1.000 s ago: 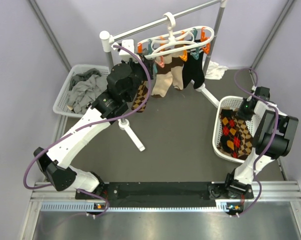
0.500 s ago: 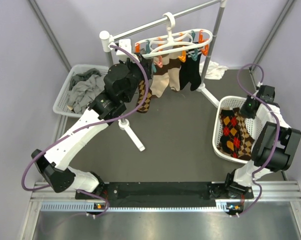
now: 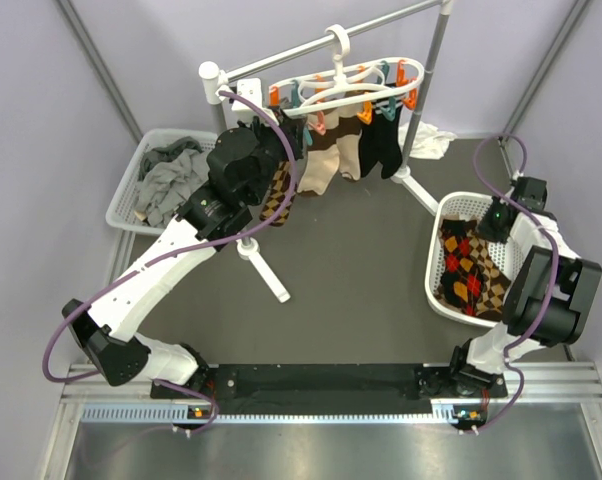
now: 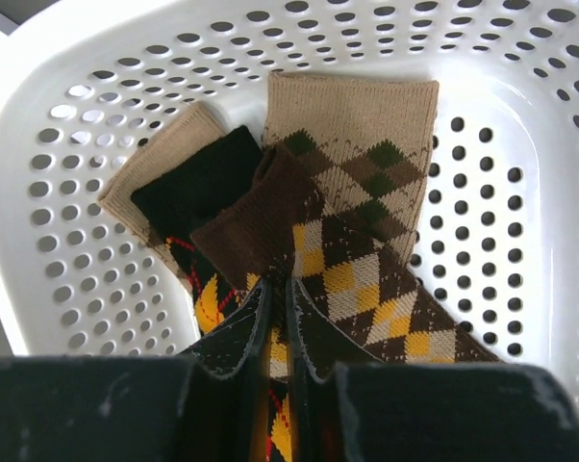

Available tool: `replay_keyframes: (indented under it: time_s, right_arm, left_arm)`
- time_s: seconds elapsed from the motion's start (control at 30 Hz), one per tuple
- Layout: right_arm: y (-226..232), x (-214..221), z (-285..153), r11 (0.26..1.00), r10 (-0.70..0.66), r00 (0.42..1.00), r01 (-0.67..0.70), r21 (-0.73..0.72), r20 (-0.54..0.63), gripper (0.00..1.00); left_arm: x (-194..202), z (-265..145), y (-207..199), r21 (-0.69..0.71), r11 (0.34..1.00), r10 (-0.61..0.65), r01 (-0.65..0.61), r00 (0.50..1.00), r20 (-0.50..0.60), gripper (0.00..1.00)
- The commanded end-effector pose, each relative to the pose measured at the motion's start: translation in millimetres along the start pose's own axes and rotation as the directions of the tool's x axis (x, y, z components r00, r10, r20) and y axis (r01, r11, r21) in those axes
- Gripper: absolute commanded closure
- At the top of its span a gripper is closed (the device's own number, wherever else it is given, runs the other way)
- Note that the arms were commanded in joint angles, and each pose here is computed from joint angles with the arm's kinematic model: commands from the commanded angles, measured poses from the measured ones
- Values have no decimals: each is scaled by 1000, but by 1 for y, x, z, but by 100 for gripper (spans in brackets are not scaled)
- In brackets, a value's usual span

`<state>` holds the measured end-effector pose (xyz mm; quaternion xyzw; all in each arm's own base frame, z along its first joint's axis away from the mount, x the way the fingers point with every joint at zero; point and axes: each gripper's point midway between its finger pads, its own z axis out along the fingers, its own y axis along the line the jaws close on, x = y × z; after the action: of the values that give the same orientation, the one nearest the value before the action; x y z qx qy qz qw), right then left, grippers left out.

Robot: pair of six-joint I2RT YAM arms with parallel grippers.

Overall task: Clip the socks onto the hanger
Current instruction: Pick up the sock from the bin.

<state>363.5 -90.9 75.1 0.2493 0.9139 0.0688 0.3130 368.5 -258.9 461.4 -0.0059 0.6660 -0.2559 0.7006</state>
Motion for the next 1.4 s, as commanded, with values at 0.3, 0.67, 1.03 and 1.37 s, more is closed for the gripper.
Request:
replay_keyframes:
  time_s: [0.3,0.67,1.03,1.37]
  right_arm:
    - [-19,-12,14,996,6,999,-10,90,38,71]
    - [-38,-25,-4,979,34,993,-56,195,117,69]
    - [-37,-24,-6,982,55,990,-77,175,127,79]
    - [-9,-40,-35,998,44,978,-54,45,205,100]
  left_arm:
    - [-16,-10,-2,12,1000,-22,22,999,31,83]
    - [-16,-10,-1,12,1000,-25,25,999,31,83]
    - [-16,-11,-1,10,1000,-27,27,999,31,83]
    - [-17,-12,-2,14,999,-33,32,999,33,83]
